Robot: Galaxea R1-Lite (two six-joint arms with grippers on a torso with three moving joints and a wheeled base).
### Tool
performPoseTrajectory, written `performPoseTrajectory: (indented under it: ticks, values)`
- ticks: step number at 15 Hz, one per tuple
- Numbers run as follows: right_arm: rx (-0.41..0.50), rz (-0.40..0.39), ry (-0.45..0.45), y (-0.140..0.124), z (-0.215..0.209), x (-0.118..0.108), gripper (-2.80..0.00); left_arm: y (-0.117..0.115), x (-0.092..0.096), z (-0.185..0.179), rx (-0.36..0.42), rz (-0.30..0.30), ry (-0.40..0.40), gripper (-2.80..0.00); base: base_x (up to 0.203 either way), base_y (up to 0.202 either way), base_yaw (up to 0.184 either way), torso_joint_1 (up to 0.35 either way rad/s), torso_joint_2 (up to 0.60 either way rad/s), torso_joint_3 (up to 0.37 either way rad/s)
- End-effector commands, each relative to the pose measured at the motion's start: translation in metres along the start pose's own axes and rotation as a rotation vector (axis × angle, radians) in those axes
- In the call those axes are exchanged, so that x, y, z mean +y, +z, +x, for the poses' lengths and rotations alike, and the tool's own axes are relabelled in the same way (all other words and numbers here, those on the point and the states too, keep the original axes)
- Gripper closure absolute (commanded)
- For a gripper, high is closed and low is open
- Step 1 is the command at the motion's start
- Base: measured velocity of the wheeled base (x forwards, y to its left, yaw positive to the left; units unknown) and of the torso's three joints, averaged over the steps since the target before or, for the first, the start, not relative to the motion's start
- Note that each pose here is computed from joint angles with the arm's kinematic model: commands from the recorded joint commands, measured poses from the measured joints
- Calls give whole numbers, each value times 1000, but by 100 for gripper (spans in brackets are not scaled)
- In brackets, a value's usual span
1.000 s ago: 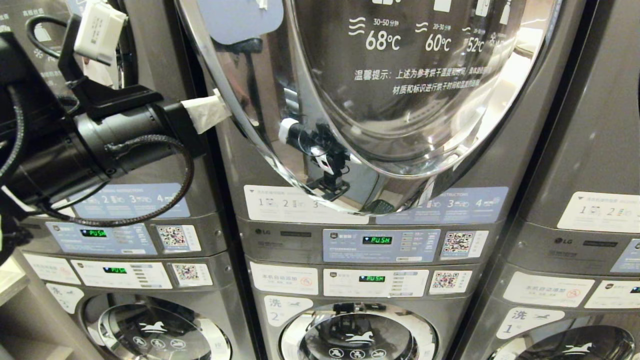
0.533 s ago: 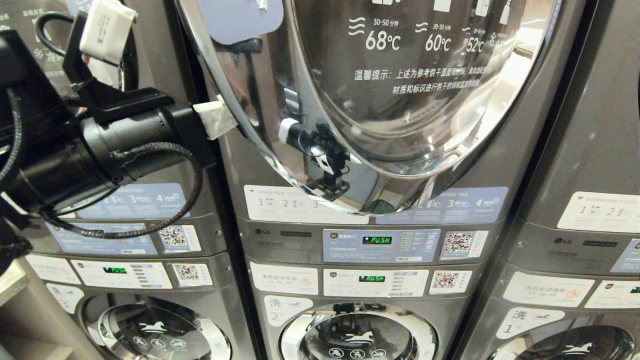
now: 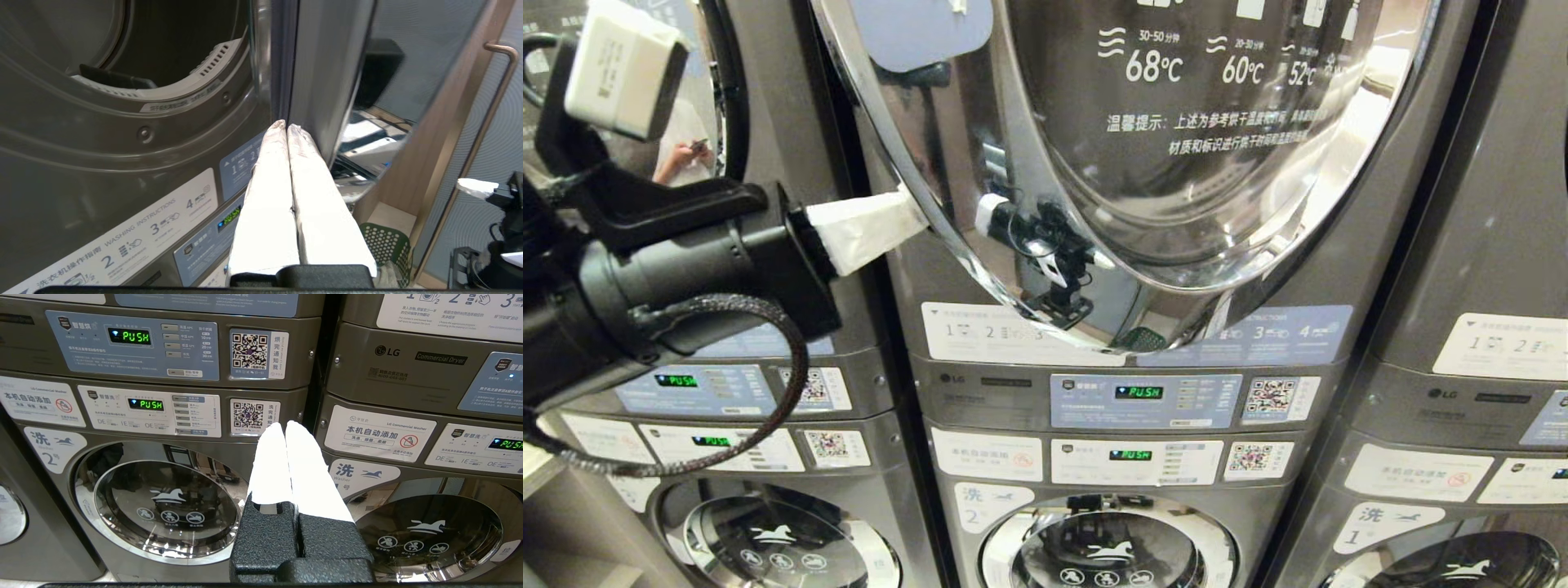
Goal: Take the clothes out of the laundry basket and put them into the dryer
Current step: Open the dryer
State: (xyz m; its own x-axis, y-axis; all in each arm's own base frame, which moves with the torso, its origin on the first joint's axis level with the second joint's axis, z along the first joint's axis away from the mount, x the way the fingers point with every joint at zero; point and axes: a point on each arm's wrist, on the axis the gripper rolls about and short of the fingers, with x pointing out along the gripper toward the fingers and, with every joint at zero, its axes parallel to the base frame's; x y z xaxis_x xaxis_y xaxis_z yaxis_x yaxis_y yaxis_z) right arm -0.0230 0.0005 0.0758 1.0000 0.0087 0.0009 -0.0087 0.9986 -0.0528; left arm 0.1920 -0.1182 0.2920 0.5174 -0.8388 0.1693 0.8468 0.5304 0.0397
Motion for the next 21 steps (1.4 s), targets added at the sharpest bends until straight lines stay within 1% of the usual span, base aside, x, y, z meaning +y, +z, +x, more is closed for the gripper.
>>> performPoseTrajectory:
  ticks: [1, 3, 5, 6, 8, 12, 16, 19, 21]
  values:
    - [1, -1, 1, 0, 0, 0, 0, 6, -5, -6, -21, 12, -11, 0, 0, 0, 0, 0, 0, 0]
    - [1, -1, 1, 0, 0, 0, 0, 6, -6, -5, -22, 12, -6, 0, 0, 0, 0, 0, 0, 0]
    - [0, 1, 0, 0, 0, 0, 0, 5, -4, -3, -20, 10, 41, 0, 0, 0, 0, 0, 0, 0]
    - [1, 1, 1, 0, 0, 0, 0, 5, -5, -3, -21, 11, 39, 0, 0, 0, 0, 0, 0, 0]
    - [1, 2, 1, 0, 0, 0, 0, 6, -13, 1, -27, 7, -2, 0, 0, 0, 0, 0, 0, 0]
    - [-1, 4, 0, 0, 0, 0, 0, 7, -38, 9, -38, -6, -117, 0, 0, 0, 0, 0, 0, 0]
    - [-1, 5, -1, 0, 0, 0, 0, 8, -50, 16, -44, 21, -177, 0, 0, 0, 0, 0, 0, 0]
    - [-1, 7, 0, 0, 0, 0, 0, 5, -63, 23, -38, 16, -238, 0, 0, 0, 0, 0, 0, 0]
    - [-1, 7, -1, 0, 0, 0, 0, 3, -69, 30, -33, 27, -268, 0, 0, 0, 0, 0, 0, 0]
